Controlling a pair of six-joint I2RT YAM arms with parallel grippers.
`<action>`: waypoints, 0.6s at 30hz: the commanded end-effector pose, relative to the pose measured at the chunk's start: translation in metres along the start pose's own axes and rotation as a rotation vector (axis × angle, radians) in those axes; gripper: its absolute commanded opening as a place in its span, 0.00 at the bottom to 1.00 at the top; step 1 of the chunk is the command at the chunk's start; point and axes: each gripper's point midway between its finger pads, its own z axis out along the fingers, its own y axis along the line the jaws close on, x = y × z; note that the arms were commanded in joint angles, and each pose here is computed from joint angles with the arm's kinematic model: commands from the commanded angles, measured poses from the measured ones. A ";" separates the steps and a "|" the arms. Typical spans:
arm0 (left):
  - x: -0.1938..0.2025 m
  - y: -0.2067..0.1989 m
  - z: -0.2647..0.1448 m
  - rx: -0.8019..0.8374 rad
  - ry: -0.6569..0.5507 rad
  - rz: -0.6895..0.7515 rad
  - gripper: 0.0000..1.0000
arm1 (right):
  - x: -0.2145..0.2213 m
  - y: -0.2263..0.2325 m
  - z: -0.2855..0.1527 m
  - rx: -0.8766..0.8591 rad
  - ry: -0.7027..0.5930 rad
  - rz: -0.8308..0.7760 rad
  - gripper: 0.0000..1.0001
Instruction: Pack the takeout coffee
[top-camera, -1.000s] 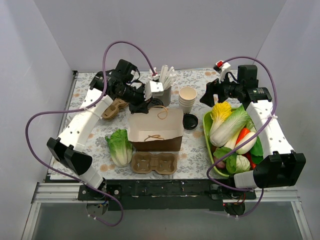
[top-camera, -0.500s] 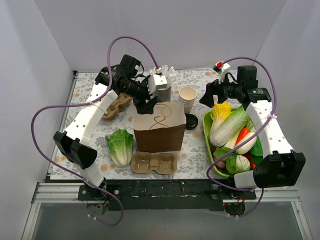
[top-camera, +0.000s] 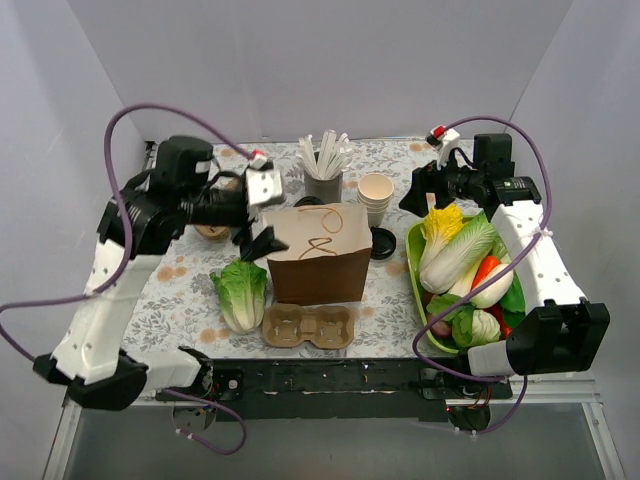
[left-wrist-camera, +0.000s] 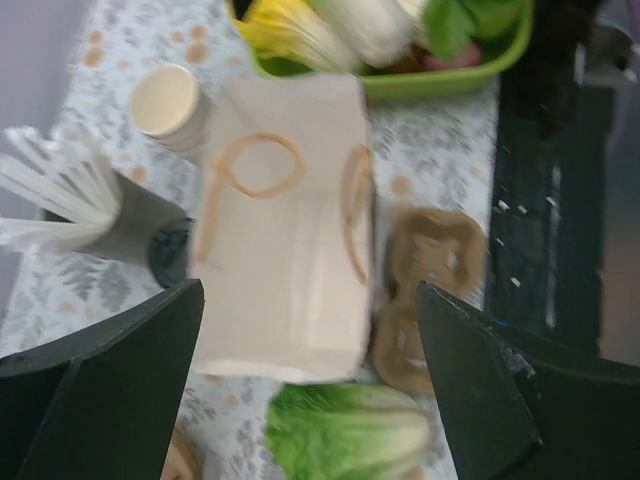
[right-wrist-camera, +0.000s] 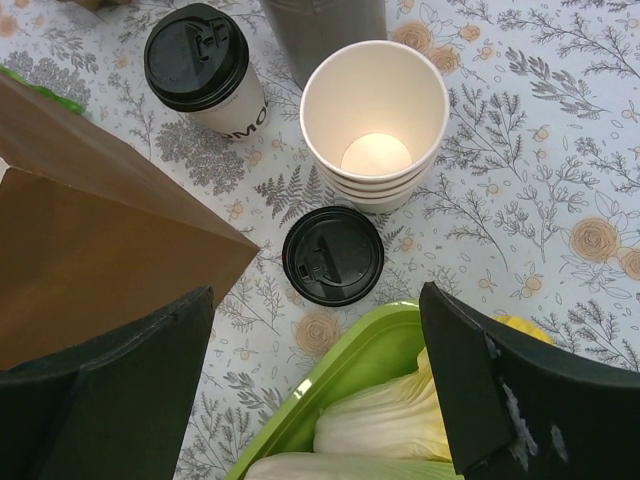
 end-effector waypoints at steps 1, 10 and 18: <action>0.043 -0.077 -0.012 0.244 0.039 -0.032 0.85 | -0.005 0.000 0.002 -0.016 -0.019 -0.005 0.91; 0.124 -0.141 0.013 0.483 0.115 -0.014 0.68 | -0.006 -0.001 0.005 -0.027 -0.014 -0.004 0.91; 0.168 -0.164 0.069 0.421 0.055 0.069 0.66 | -0.002 0.001 0.001 -0.022 -0.005 -0.015 0.91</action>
